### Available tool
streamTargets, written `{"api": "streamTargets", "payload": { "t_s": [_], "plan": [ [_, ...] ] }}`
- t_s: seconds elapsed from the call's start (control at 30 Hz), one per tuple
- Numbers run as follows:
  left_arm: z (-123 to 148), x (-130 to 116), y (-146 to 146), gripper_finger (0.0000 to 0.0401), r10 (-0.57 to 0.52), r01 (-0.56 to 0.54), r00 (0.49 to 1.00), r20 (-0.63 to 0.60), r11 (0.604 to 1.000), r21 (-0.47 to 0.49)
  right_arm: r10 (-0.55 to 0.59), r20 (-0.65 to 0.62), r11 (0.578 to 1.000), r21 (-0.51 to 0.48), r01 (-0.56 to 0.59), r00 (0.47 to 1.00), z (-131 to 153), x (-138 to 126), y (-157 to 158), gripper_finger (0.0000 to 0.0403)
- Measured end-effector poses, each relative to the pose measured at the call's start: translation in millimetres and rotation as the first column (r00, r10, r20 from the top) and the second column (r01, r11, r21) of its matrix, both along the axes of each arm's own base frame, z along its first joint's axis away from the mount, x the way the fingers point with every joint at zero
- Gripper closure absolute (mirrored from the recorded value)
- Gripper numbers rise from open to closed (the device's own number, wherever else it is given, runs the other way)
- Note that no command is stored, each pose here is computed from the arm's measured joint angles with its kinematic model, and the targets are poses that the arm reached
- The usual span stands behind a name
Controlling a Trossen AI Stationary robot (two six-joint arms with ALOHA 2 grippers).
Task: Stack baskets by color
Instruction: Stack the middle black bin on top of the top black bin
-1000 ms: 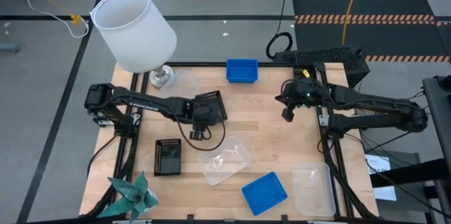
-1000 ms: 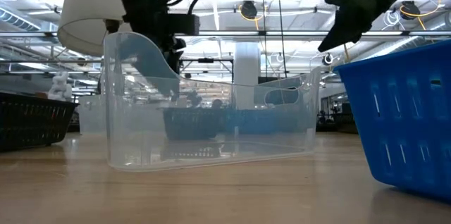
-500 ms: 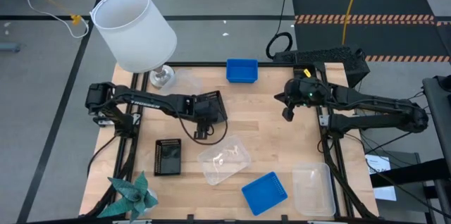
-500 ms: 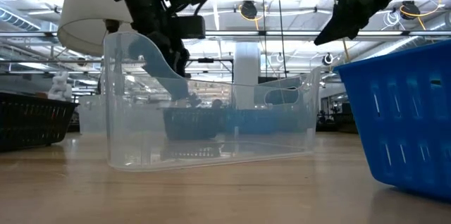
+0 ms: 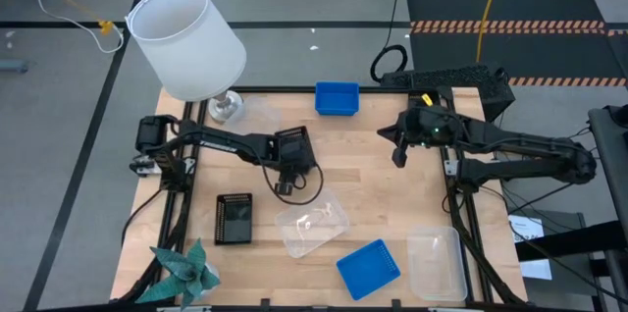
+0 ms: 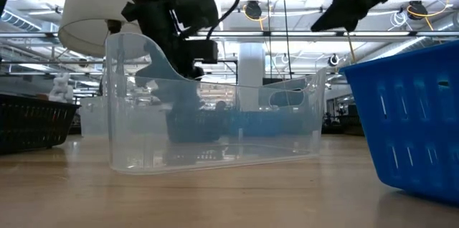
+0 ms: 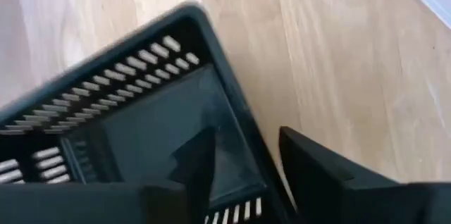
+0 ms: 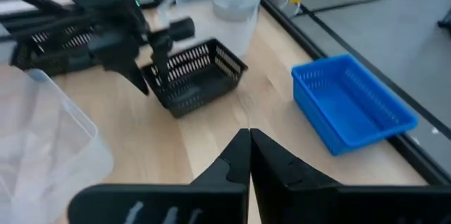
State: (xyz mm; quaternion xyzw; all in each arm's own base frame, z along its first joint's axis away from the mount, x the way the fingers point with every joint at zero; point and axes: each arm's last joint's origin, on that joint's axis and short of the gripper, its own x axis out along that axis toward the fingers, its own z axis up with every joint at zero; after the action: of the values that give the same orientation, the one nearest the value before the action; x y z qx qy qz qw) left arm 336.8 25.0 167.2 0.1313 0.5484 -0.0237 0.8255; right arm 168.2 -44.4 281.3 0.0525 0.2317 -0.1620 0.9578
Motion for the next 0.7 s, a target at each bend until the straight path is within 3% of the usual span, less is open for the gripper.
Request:
{"api": "streamTargets", "payload": {
  "t_s": [0.17,0.23,0.47,0.7],
  "plan": [
    [15.1,-2.1,-0.9,0.036,-0.022,0.022,0.999,0.032,1.0,0.012,0.047,0.03,0.999,-0.009,-0.047,0.998,11.7,2.8,8.0,0.0403],
    [27.7,-0.7,-0.8,0.0386,-0.015,0.014,0.999,0.05,1.0,0.01,0.072,0.041,0.997,-0.012,-0.072,0.997,15.2,5.6,12.1,0.04],
    [78.9,-1.5,-19.3,0.0391,0.079,-0.083,0.995,0.062,0.994,0.067,0.109,0.017,0.994,-0.001,-0.109,0.994,19.8,23.1,24.1,0.0365],
    [111.1,6.3,-47.6,0.0385,-0.002,-0.032,0.986,0.166,0.979,0.202,0.184,-0.016,0.983,-0.012,-0.184,0.983,27.1,57.0,42.3,0.0325]
  ]
}}
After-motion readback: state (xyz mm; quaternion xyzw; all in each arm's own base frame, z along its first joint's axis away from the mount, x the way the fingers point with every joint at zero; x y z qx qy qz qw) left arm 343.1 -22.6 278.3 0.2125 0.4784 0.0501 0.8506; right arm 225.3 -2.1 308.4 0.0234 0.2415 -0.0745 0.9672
